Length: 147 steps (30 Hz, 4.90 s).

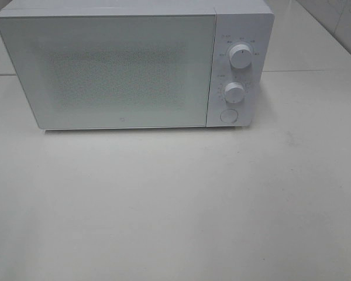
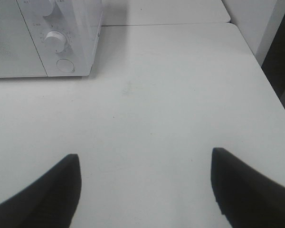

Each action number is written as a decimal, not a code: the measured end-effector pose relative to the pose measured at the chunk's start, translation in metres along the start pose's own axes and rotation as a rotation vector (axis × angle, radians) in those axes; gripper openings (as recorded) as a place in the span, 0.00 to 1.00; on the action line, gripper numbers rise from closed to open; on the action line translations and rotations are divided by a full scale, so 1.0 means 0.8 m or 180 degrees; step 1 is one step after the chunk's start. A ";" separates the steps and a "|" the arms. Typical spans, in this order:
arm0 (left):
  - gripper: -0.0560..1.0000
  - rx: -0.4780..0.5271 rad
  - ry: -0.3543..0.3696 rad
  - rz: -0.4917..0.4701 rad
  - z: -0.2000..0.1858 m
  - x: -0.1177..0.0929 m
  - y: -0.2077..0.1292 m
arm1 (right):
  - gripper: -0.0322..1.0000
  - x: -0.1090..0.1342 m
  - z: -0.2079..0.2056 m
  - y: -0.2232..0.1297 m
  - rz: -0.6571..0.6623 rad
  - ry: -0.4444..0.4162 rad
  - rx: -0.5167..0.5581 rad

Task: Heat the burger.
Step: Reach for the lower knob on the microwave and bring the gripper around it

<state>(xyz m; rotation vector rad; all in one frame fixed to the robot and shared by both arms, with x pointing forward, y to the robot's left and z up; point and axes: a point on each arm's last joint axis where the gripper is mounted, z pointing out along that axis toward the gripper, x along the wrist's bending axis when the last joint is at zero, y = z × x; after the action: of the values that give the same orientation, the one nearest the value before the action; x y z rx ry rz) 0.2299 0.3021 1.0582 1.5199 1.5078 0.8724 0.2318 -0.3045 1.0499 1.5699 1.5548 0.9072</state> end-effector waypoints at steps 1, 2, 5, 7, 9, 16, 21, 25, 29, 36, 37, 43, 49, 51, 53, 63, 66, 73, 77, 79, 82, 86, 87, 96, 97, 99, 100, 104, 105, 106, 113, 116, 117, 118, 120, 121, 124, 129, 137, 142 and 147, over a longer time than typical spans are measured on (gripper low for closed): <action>0.97 0.0000 0.0000 0.0000 0.000 0.000 0.000 | 0.76 0.000 -0.002 0.002 -0.0002 0.0000 -0.0022; 0.97 0.0000 0.0000 0.0000 0.000 0.000 0.000 | 0.76 0.000 -0.002 0.002 -0.0002 0.0000 -0.0022; 0.97 0.0000 0.0000 0.0000 0.000 0.000 0.000 | 0.76 0.000 -0.008 0.008 0.0002 0.0004 -0.0130; 0.97 0.0000 0.0000 0.0000 0.000 0.000 0.000 | 0.76 0.000 -0.009 0.012 0.0002 0.0007 -0.0197; 0.97 0.0000 0.0000 0.0000 0.000 0.000 0.000 | 0.76 0.000 -0.004 0.021 -0.0004 0.0011 -0.0216; 0.97 0.0000 0.0000 0.0000 0.000 0.000 0.000 | 0.76 0.003 0.013 0.045 -0.0022 0.0029 -0.0334; 0.97 0.0000 0.0000 0.0000 0.000 0.000 0.000 | 0.76 0.005 0.032 0.064 -0.0031 0.0051 -0.0378; 0.97 0.0000 0.0000 0.0000 0.000 0.000 0.000 | 0.76 0.008 0.052 0.082 -0.0009 0.0100 -0.0440; 0.97 0.0000 0.0000 0.0000 0.000 0.000 0.000 | 0.76 0.011 0.077 0.097 -0.0012 0.0119 -0.0436; 0.97 0.0000 0.0000 0.0000 0.000 0.000 0.000 | 0.76 0.014 0.115 0.102 -0.0026 0.0137 -0.0388; 0.97 0.0000 0.0000 0.0000 0.000 0.000 0.000 | 0.76 0.015 0.128 0.103 -0.0030 0.0143 -0.0369; 0.97 0.0000 0.0000 0.0000 0.000 0.000 0.000 | 0.76 0.017 0.149 0.106 -0.0022 0.0158 -0.0390; 0.97 0.0000 0.0000 0.0000 0.000 0.000 0.000 | 0.76 0.020 0.187 0.113 -0.0015 0.0181 -0.0405; 0.97 0.0000 0.0000 0.0000 0.000 0.000 0.000 | 0.76 0.021 0.199 0.113 -0.0017 0.0187 -0.0383; 0.97 0.0000 0.0000 0.0000 0.000 0.000 0.000 | 0.76 0.022 0.215 0.113 -0.0011 0.0198 -0.0401; 0.97 0.0000 0.0000 0.0000 0.000 0.000 0.000 | 0.76 0.027 0.261 0.095 -0.0011 0.0255 -0.0718; 0.97 0.0000 0.0000 0.0000 0.000 0.000 0.000 | 0.76 0.027 0.271 0.085 -0.0015 0.0256 -0.0827; 0.97 0.0000 0.0000 0.0000 0.000 0.000 0.000 | 0.76 0.033 0.298 0.057 -0.0067 0.0030 -0.0837; 0.97 0.0000 0.0000 0.0000 0.000 0.000 0.000 | 0.76 0.053 0.310 0.044 -0.0324 0.0040 -0.0745; 0.97 0.0000 0.0000 0.0000 0.000 0.000 0.000 | 0.76 0.058 0.312 0.041 -0.0339 0.0031 -0.0721; 0.97 0.0000 0.0000 0.0000 0.000 0.000 0.000 | 0.76 0.072 0.318 0.033 -0.0373 0.0002 -0.0719; 0.97 0.0000 0.0000 0.0000 0.000 0.000 0.000 | 0.76 0.097 0.321 0.020 -0.0365 -0.0045 -0.0759; 0.97 0.0000 0.0000 0.0000 0.000 0.000 0.000 | 0.76 0.102 0.322 0.018 -0.0367 -0.0045 -0.0765; 0.97 0.0000 0.0000 0.0000 0.000 0.000 0.000 | 0.76 0.149 0.332 0.002 -0.0421 0.0039 -0.0732; 0.97 0.0000 0.0000 0.0000 0.000 0.000 0.000 | 0.76 0.154 0.333 0.002 -0.0429 0.0037 -0.0732; 0.97 0.0000 0.0000 0.0000 0.000 0.000 0.000 | 0.76 0.165 0.336 0.000 -0.0437 0.0042 -0.0717; 0.97 0.0000 0.0000 0.0000 0.000 0.000 0.000 | 0.76 0.165 0.336 0.000 -0.0437 0.0042 -0.0717; 0.97 0.0000 0.0000 0.0000 0.000 0.000 0.000 | 0.76 0.187 0.342 0.001 -0.0423 0.0063 -0.0752; 0.97 0.0000 0.0000 0.0000 0.000 0.000 0.000 | 0.76 0.191 0.344 0.002 -0.0427 0.0066 -0.0763; 0.97 0.0000 0.0000 0.0000 0.000 0.000 0.000 | 0.76 0.191 0.344 0.002 -0.0427 0.0066 -0.0763; 0.97 0.0000 0.0000 0.0000 0.000 0.000 0.000 | 0.76 0.216 0.363 0.003 -0.0413 0.0090 -0.0796; 0.97 0.0000 0.0000 0.0000 0.000 0.000 0.000 | 0.76 0.222 0.371 0.003 -0.0419 0.0073 -0.0825; 0.97 0.0000 0.0000 0.0000 0.000 0.000 0.000 | 0.76 0.226 0.376 0.002 -0.0422 0.0067 -0.0836; 0.97 0.0000 0.0000 0.0000 0.000 0.000 0.000 | 0.76 0.226 0.376 0.002 -0.0422 0.0067 -0.0836; 0.97 0.0000 0.0000 0.0000 0.000 0.000 0.000 | 0.76 0.228 0.379 0.002 -0.0416 0.0060 -0.0842; 0.97 0.0000 0.0000 0.0000 0.000 0.000 0.000 | 0.76 0.231 0.385 0.004 -0.0395 0.0047 -0.0857; 0.97 0.0000 0.0000 0.0000 0.000 0.000 0.000 | 0.76 0.231 0.398 0.007 -0.0363 -0.0012 -0.0860; 0.97 0.0000 0.0000 0.0000 0.000 0.000 0.000 | 0.76 0.224 0.416 0.009 -0.0299 -0.0148 -0.0846; 0.97 0.0000 0.0000 0.0000 0.000 0.000 0.000 | 0.76 0.220 0.438 0.009 -0.0145 -0.0210 -0.0802; 0.97 0.0000 0.0000 0.0000 0.000 0.000 0.000 | 0.76 0.221 0.447 0.009 -0.0092 -0.0192 -0.0784; 0.97 0.0000 0.0000 0.0000 0.000 0.000 0.000 | 0.76 0.217 0.457 0.014 0.0019 -0.0199 -0.0779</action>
<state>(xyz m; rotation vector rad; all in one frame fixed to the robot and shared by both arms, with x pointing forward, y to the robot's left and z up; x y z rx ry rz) 0.2299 0.3021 1.0582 1.5199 1.5078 0.8724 0.5607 -0.1388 0.8824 1.4153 1.3411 1.0015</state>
